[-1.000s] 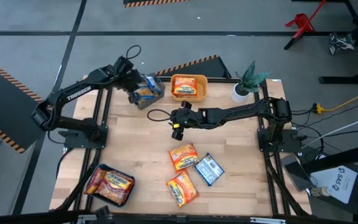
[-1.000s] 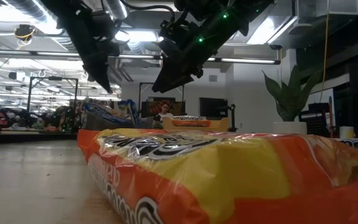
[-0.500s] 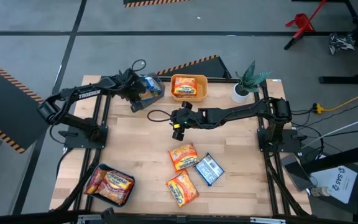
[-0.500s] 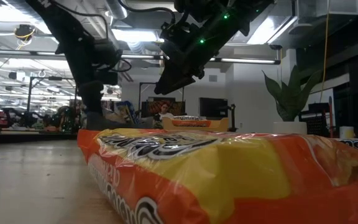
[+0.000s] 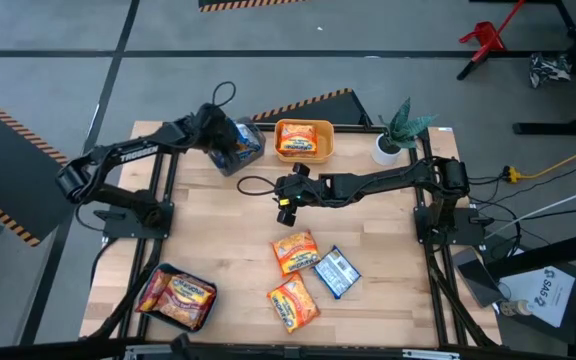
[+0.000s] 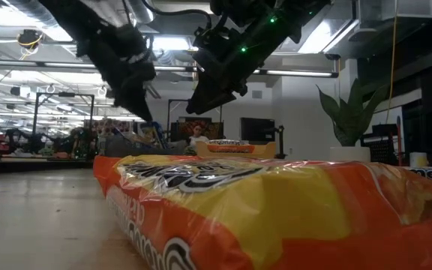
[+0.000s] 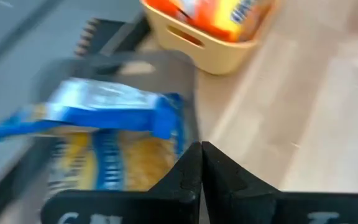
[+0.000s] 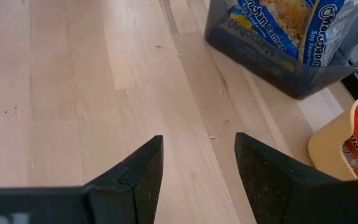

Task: Sort Maruchan noodles
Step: Adjust the packs of blue ramen in the black transparent bin

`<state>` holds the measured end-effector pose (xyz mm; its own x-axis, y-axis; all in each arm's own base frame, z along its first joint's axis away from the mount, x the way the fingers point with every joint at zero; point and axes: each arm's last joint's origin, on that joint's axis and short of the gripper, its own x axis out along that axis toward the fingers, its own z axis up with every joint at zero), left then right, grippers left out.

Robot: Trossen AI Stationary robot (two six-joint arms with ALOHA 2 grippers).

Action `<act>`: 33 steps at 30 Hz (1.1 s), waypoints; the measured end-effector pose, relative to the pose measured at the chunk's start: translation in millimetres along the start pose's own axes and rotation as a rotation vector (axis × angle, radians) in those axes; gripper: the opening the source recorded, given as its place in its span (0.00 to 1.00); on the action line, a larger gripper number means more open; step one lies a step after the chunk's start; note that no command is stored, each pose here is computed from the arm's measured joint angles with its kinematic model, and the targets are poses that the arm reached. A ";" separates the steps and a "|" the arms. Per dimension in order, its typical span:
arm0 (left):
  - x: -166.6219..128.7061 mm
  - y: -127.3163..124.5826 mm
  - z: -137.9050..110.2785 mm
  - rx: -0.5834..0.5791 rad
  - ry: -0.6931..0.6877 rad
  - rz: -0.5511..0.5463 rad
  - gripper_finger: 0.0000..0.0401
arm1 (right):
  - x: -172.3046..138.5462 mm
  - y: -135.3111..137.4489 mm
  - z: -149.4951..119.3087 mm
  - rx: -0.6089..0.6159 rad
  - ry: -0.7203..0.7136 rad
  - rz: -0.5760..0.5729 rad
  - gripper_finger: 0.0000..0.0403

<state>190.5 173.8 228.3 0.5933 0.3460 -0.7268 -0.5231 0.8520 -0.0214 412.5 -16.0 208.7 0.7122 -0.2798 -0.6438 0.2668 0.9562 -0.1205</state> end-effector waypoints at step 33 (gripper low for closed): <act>22.2 17.5 -63.5 -0.324 -0.014 0.130 0.00 | 0.2 -0.1 -1.5 0.006 0.014 -0.003 0.46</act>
<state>155.7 171.4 168.3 0.5161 0.4510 -0.7282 -0.7607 0.6321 -0.1476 411.6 -16.0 207.4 0.7019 -0.2815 -0.6543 0.2731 0.9547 -0.1177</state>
